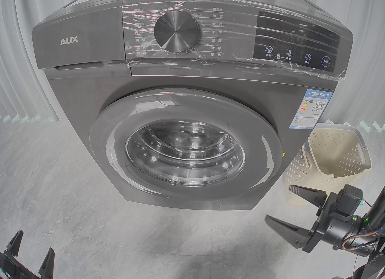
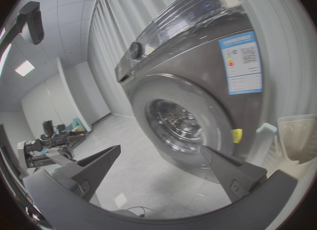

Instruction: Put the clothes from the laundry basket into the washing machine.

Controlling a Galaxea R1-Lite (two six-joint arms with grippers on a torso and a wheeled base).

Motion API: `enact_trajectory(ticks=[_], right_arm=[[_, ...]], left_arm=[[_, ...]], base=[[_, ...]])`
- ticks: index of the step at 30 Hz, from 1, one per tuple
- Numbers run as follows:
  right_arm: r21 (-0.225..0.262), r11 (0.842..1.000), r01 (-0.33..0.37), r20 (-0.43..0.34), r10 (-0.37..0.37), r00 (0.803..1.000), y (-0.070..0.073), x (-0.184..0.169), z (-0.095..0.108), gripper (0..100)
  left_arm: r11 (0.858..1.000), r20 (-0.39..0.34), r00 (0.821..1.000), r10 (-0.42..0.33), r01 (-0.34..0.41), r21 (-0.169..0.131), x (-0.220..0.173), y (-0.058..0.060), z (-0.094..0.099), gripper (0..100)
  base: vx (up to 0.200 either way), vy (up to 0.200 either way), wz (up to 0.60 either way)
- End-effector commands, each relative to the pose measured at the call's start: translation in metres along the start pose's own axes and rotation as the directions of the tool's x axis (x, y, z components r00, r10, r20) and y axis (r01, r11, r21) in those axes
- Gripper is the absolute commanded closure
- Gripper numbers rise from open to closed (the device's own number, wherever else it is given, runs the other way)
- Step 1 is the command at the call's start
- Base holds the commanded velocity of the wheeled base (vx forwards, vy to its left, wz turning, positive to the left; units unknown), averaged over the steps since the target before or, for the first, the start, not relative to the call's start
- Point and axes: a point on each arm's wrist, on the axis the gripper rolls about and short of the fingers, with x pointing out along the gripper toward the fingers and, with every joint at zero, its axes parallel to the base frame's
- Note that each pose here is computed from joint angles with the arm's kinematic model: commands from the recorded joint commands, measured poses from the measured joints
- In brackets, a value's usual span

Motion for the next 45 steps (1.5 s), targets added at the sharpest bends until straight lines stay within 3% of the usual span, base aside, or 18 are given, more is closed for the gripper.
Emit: enact_trajectory(ticks=[1, 5, 8, 14, 19, 20, 21, 22, 26, 29, 30, 31, 35, 37, 38, 39, 41, 45], right_arm=[[-0.024, 0.995, 0.101, 0.057, -0.100, 0.993, -0.016, -0.037, 0.011, 0], [-0.018, 0.989, 0.149, 0.050, -0.147, 0.988, -0.019, -0.058, 0.012, 0], [-0.016, 0.969, 0.248, 0.069, -0.246, 0.967, -0.028, -0.072, 0.013, 0], [-0.016, 0.951, 0.309, 0.045, -0.308, 0.950, -0.026, -0.104, 0.004, 0], [-0.012, 0.904, 0.427, 0.098, -0.423, 0.901, -0.027, -0.128, -0.001, 0], [-0.020, 0.882, 0.471, 0.134, -0.464, 0.875, -0.025, -0.138, -0.004, 0], [-0.023, 0.875, 0.483, 0.148, -0.475, 0.867, -0.023, -0.142, -0.006, 0], [-0.025, 0.868, 0.496, 0.167, -0.485, 0.858, -0.020, -0.150, -0.010, 0], [-0.030, 0.875, 0.484, 0.200, -0.469, 0.860, -0.011, -0.169, -0.028, 0], [-0.025, 0.838, 0.545, 0.169, -0.534, 0.829, -0.009, -0.175, -0.042, 0], [-0.025, 0.838, 0.545, 0.169, -0.534, 0.829, -0.009, -0.175, -0.042, 0], [-0.026, 0.817, 0.575, 0.177, -0.563, 0.808, -0.008, -0.176, -0.045, 0], [-0.029, 0.815, 0.579, 0.186, -0.565, 0.804, -0.005, -0.178, -0.048, 0], [-0.027, 0.791, 0.612, 0.183, -0.598, 0.781, -0.004, -0.178, -0.051, 0], [-0.027, 0.791, 0.612, 0.183, -0.598, 0.781, -0.004, -0.178, -0.051, 0], [-0.043, 0.773, 0.633, 0.183, -0.617, 0.765, -0.001, -0.180, -0.059, 0], [-0.043, 0.781, 0.623, 0.175, -0.608, 0.775, 0.000, -0.181, -0.061, 0], [-0.041, 0.762, 0.646, 0.188, -0.629, 0.754, -0.001, -0.181, -0.060, 0]], left_arm=[[1.000, -0.001, 1.000, 0.000, 0.000, -0.001, 0.000, 0.000, -0.005, 0], [1.000, -0.001, 1.000, 0.000, 0.000, -0.004, 0.000, 0.000, -0.005, 0], [1.000, -0.001, 1.000, 0.000, 0.000, -0.004, 0.000, 0.000, -0.005, 0], [1.000, -0.001, 1.000, 0.002, -0.002, -0.004, 0.000, 0.000, -0.005, 0], [1.000, -0.001, 1.000, 0.002, -0.002, -0.005, 0.000, 0.000, -0.005, 0], [1.000, -0.001, 1.000, 0.000, 0.000, -0.004, 0.000, 0.000, -0.005, 0], [1.000, -0.001, 1.000, 0.000, 0.000, -0.004, 0.000, 0.000, -0.005, 0], [1.000, -0.001, 1.000, 0.002, -0.002, -0.005, 0.000, 0.000, -0.005, 0], [1.000, -0.001, 1.000, 0.000, 0.000, -0.005, 0.000, 0.000, -0.005, 0], [1.000, -0.001, 1.000, 0.000, 0.000, -0.009, 0.000, 0.000, -0.005, 0], [1.000, -0.001, 1.000, 0.000, 0.000, -0.009, 0.000, 0.000, -0.005, 0], [1.000, -0.001, 1.000, 0.000, 0.000, -0.009, 0.000, 0.000, -0.005, 0], [1.000, -0.001, 1.000, 0.002, -0.002, -0.010, 0.000, 0.000, -0.005, 0], [1.000, -0.001, 1.000, 0.003, -0.003, -0.015, 0.000, 0.000, -0.005, 0], [1.000, -0.001, 1.000, 0.003, -0.003, -0.015, 0.000, 0.000, -0.005, 0], [1.000, -0.001, 1.000, 0.003, -0.003, -0.019, 0.000, 0.000, -0.005, 0], [1.000, -0.001, 1.000, 0.003, -0.003, -0.018, 0.000, 0.000, -0.005, 0], [1.000, -0.001, 1.000, 0.003, -0.003, -0.018, 0.000, 0.000, -0.005, 0]], base=[[0.000, 0.000, 0.00], [0.000, 0.000, 0.00], [0.000, 0.000, 0.00], [0.000, 0.000, 0.00], [0.000, 0.000, 0.00], [0.000, 0.000, 0.00], [0.000, 0.000, 0.00], [0.000, 0.000, 0.00], [0.000, 0.000, 0.00], [0.000, 0.000, 0.00], [0.000, 0.000, 0.00], [0.000, 0.000, 0.00], [0.000, 0.000, 0.00], [0.000, 0.000, 0.00], [0.000, 0.000, 0.00], [0.000, 0.000, 0.00], [0.000, 0.000, 0.00], [0.000, 0.000, 0.00]])
